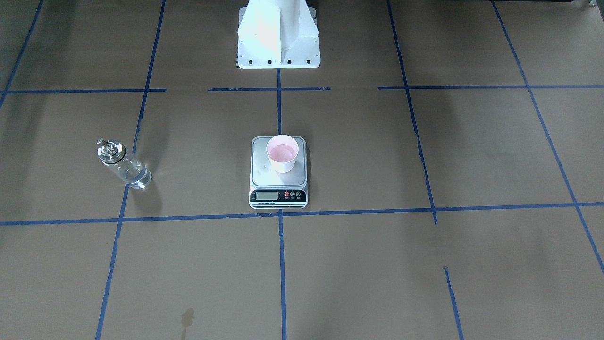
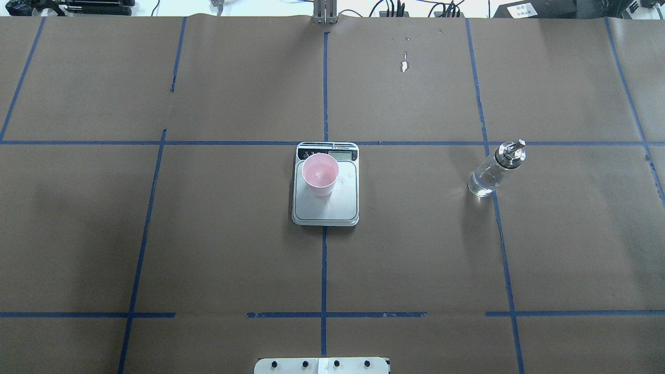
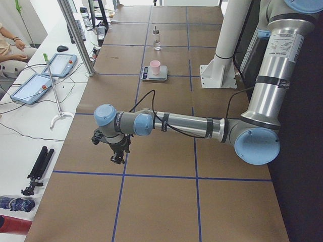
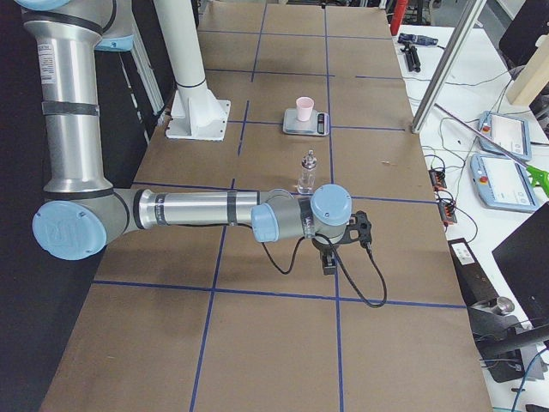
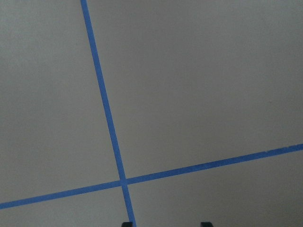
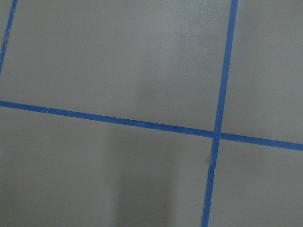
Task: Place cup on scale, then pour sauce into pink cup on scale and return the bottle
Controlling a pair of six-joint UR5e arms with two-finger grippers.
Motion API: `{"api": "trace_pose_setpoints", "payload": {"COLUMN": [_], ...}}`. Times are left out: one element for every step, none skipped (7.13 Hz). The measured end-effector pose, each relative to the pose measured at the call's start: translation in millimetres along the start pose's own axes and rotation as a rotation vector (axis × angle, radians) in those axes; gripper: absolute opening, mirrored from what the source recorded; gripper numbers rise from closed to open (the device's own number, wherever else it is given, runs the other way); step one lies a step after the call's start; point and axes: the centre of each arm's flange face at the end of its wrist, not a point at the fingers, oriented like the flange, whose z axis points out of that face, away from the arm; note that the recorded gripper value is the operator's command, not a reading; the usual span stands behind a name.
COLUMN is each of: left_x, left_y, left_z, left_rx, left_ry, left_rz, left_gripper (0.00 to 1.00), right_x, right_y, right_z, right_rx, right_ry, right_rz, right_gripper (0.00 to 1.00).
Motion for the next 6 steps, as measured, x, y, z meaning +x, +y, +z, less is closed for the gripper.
{"api": "trace_pose_setpoints", "payload": {"left_x": [-15.6,-36.2,-53.9,-64.3,-72.4,-76.8], "left_y": [7.8,17.9,26.3,30.3,33.0,33.3], "left_z": [-13.5,-35.9,-53.0,-57.4,-55.0,-52.4], "left_rx": [0.025,0.067,0.102,0.118,0.131,0.14], "left_ry": [0.024,0.058,0.077,0.076,0.056,0.036], "left_rz": [-0.062,-0.128,-0.172,-0.186,-0.181,-0.177], "left_gripper": [1.0,1.0,1.0,1.0,1.0,1.0], "right_x": [3.2,7.0,6.3,0.1,-12.4,-27.6], "right_y": [11.7,22.1,26.0,24.7,17.8,2.5], "right_z": [0.2,2.7,6.7,11.6,20.6,26.8], "right_rx": [0.023,0.044,0.065,0.071,0.034,-0.037], "right_ry": [0.019,0.025,0.026,0.021,0.011,0.009], "right_rz": [-0.02,-0.046,-0.082,-0.111,-0.11,-0.084], "right_gripper": [1.0,1.0,1.0,1.0,1.0,1.0]}}
